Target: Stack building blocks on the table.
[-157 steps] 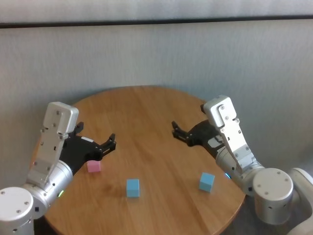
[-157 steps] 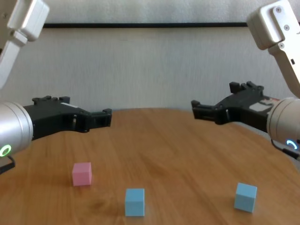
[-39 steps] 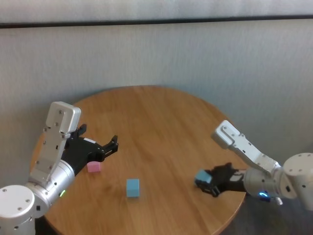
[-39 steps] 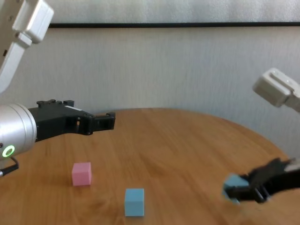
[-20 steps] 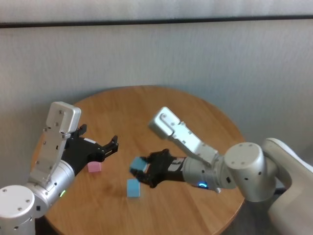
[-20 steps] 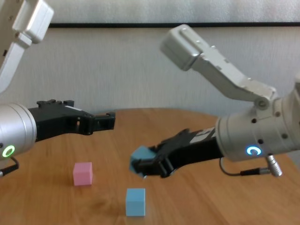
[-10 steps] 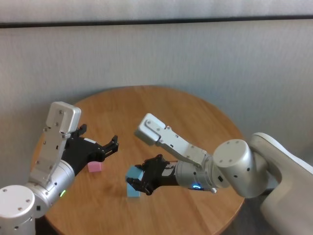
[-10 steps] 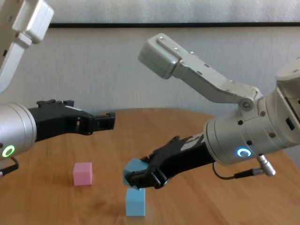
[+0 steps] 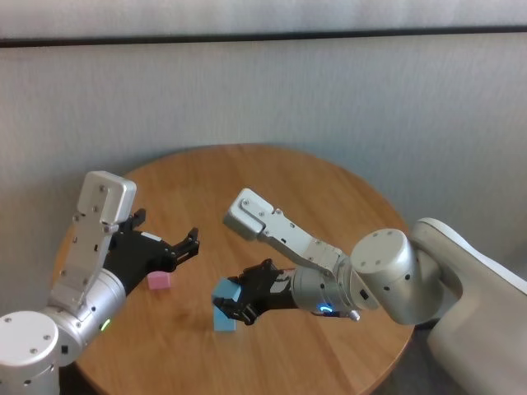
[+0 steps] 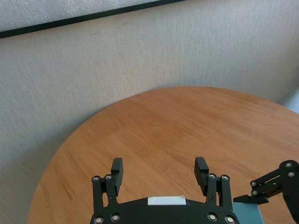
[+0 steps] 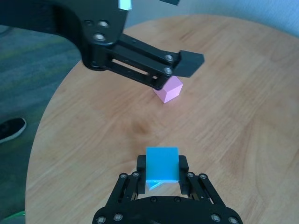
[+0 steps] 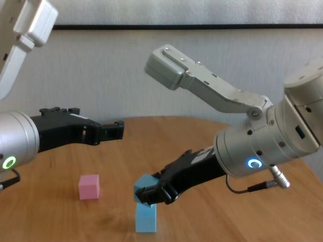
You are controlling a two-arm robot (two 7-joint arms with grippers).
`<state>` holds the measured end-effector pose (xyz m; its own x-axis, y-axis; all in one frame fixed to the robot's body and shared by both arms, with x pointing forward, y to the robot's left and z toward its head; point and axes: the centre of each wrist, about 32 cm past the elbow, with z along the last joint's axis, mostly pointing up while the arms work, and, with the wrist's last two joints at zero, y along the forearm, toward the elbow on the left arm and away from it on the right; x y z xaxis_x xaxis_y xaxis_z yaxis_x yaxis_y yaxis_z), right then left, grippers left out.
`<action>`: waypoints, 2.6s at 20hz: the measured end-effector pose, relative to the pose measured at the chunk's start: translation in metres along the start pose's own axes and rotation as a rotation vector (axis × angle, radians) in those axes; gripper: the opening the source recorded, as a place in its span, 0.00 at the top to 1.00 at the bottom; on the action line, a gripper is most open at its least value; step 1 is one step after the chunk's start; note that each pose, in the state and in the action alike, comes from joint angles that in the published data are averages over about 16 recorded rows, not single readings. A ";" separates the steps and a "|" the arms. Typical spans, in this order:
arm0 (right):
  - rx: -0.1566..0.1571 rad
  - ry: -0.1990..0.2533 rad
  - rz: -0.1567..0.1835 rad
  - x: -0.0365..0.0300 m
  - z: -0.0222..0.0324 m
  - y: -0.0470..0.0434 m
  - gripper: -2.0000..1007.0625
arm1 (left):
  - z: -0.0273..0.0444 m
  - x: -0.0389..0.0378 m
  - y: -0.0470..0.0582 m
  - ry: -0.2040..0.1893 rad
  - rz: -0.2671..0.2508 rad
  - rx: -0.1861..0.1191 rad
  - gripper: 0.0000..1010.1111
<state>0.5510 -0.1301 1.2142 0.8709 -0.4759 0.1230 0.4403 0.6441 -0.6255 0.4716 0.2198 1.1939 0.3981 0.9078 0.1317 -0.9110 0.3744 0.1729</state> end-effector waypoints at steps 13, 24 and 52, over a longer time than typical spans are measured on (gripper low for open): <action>-0.018 0.024 0.032 0.0097 0.0043 0.0052 0.63 | 0.0000 0.0000 0.000 0.000 0.000 0.000 0.01; -0.049 0.016 0.058 0.0138 0.0084 0.0083 0.63 | 0.0000 0.0000 0.000 0.000 0.000 0.000 0.01; -0.061 0.013 0.068 0.0170 0.0118 0.0109 0.36 | 0.0000 0.0000 0.000 0.000 0.000 0.000 0.01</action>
<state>0.5732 -0.1241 1.2185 0.8951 -0.4404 0.0692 0.3660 0.6373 -0.6781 0.4716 0.2198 1.1938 0.3981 0.9078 0.1317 -0.9110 0.3744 0.1730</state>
